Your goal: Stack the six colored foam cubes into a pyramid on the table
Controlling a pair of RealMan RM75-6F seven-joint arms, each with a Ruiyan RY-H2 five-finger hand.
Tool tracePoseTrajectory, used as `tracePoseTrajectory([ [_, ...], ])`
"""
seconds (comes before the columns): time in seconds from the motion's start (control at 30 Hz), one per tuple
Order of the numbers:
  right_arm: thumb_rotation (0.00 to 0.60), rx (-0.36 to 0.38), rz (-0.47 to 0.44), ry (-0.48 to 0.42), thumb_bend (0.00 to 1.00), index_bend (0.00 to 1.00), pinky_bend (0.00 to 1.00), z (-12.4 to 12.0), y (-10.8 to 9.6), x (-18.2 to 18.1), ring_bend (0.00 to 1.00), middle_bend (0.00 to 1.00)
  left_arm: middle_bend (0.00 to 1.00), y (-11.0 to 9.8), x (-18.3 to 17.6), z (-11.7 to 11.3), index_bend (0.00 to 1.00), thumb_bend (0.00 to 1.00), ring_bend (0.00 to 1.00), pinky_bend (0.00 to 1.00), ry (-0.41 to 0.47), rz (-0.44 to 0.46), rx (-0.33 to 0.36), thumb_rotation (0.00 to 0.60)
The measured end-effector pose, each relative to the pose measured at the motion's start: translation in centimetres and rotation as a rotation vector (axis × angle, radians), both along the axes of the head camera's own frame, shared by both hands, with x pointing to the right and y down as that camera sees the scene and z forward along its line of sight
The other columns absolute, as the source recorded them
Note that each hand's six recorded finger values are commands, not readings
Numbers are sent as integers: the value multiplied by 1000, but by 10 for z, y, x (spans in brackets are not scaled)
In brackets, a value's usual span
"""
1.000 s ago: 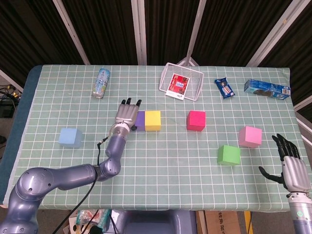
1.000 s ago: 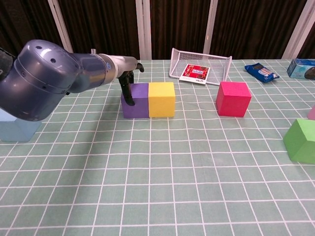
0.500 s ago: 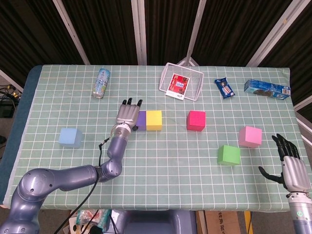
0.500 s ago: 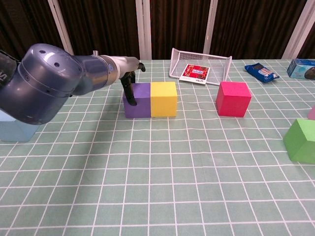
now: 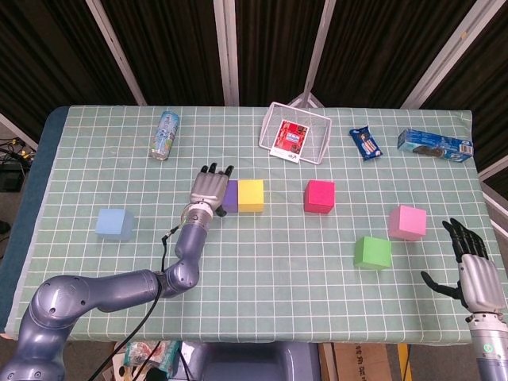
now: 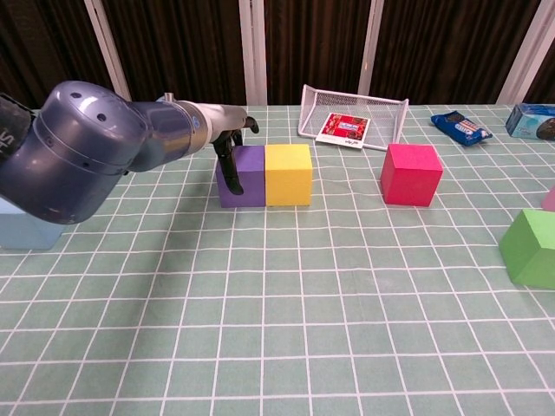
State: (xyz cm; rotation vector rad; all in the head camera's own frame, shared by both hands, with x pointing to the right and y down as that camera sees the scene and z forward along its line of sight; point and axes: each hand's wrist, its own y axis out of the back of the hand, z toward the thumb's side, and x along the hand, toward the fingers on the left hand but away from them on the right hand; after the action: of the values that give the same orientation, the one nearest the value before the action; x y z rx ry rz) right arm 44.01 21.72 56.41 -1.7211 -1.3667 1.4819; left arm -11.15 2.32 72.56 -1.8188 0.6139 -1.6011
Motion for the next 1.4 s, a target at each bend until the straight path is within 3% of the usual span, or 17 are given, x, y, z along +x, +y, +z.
tracePoseTrajectory([
  [0.33, 600, 0, 2, -2, 244, 0, 0, 0, 0, 0, 0, 0, 37, -1, -6, -4, 0, 70, 0, 101, -6, -6, 4, 600],
  [0.7, 600, -3, 1, 4, 244, 0, 0, 0, 0, 0, 0, 0, 8, -1, -19, -22, 0, 46, 0, 96, 5, -6, 5, 600],
  [0.9, 600, -14, -6, 26, 244, 0, 0, 1, 2, 1, 0, 0, 8, 3, -27, -50, 0, 46, 0, 75, 47, 18, 47, 600],
  [1.1, 600, -16, -12, 53, 244, 0, 0, 1, 2, 2, 0, 0, 8, 14, -46, -92, 0, 46, 0, 74, 137, 17, 133, 600],
  [1.23, 600, -16, -13, 70, 244, 0, 0, 0, 0, 3, 0, 0, 8, 31, -76, -123, 0, 46, 0, 67, 199, -24, 200, 600],
  [1.4, 600, -19, -3, 67, 243, 0, 0, -2, -5, 0, 0, 0, 7, 53, -122, -148, 0, 46, 0, 50, 197, -76, 284, 600],
])
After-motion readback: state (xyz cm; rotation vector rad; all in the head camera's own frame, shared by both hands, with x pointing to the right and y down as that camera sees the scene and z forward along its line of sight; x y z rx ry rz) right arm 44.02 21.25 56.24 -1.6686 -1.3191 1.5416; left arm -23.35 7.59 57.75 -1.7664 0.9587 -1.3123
